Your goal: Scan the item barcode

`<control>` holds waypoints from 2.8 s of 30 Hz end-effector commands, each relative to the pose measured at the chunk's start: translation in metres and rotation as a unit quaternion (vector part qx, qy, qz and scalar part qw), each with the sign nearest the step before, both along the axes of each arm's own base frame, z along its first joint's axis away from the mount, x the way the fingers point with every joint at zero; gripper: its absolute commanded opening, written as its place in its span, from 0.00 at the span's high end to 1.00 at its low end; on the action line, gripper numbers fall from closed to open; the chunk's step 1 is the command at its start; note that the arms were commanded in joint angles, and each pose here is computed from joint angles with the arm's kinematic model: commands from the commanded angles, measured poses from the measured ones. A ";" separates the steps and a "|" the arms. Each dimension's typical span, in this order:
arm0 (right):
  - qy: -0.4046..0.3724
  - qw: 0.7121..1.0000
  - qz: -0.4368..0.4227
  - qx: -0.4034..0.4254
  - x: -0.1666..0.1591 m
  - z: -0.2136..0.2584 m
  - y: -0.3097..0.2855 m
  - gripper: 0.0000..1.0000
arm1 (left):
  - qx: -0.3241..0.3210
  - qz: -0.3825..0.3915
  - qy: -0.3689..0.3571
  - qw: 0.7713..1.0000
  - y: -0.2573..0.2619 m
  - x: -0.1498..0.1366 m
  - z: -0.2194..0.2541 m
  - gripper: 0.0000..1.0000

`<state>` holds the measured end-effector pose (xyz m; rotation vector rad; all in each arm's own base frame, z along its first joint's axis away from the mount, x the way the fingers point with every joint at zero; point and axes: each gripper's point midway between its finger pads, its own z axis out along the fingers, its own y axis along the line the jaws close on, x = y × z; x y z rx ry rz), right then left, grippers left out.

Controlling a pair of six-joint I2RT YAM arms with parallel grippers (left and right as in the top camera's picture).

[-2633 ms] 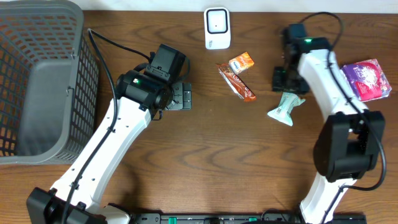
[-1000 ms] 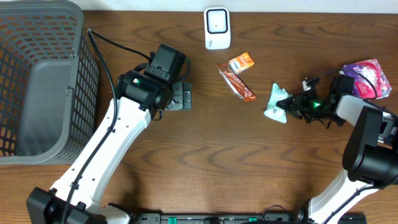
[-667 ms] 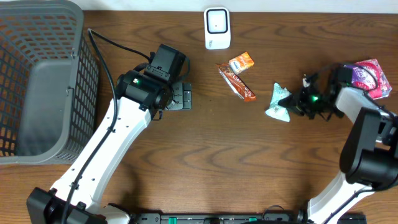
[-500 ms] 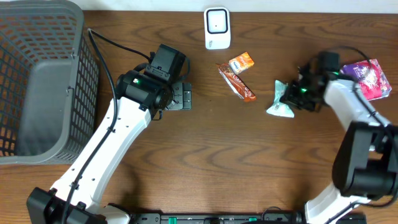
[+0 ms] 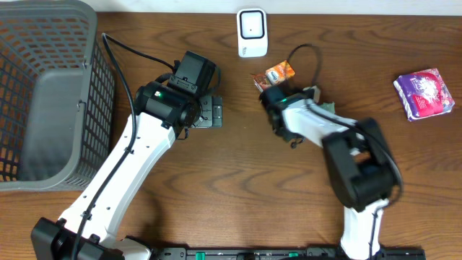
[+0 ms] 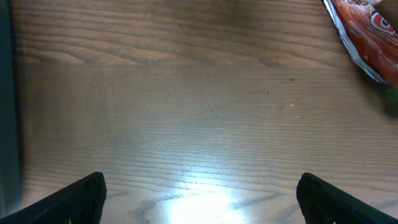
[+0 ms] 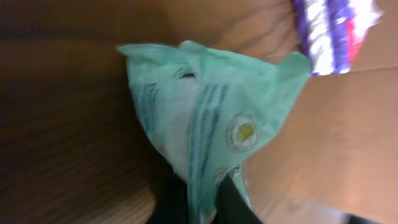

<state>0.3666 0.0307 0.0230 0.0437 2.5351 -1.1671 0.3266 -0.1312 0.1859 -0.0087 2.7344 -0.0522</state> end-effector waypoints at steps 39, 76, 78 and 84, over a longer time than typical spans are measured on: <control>-0.014 0.708 0.012 0.706 0.002 0.040 0.006 0.24 | 0.009 0.006 -0.001 1.000 0.004 0.000 -0.001 0.02; -0.046 0.877 0.075 0.472 0.039 0.024 0.115 0.41 | 0.009 0.006 -0.001 1.000 0.004 0.000 -0.001 0.02; -0.051 0.876 0.076 0.473 0.046 0.037 0.117 0.40 | 0.009 0.006 -0.001 1.000 0.004 0.000 -0.001 0.02; -0.061 0.863 0.087 0.493 0.063 0.077 0.127 0.35 | 0.009 0.006 -0.001 1.000 0.004 0.000 -0.001 0.02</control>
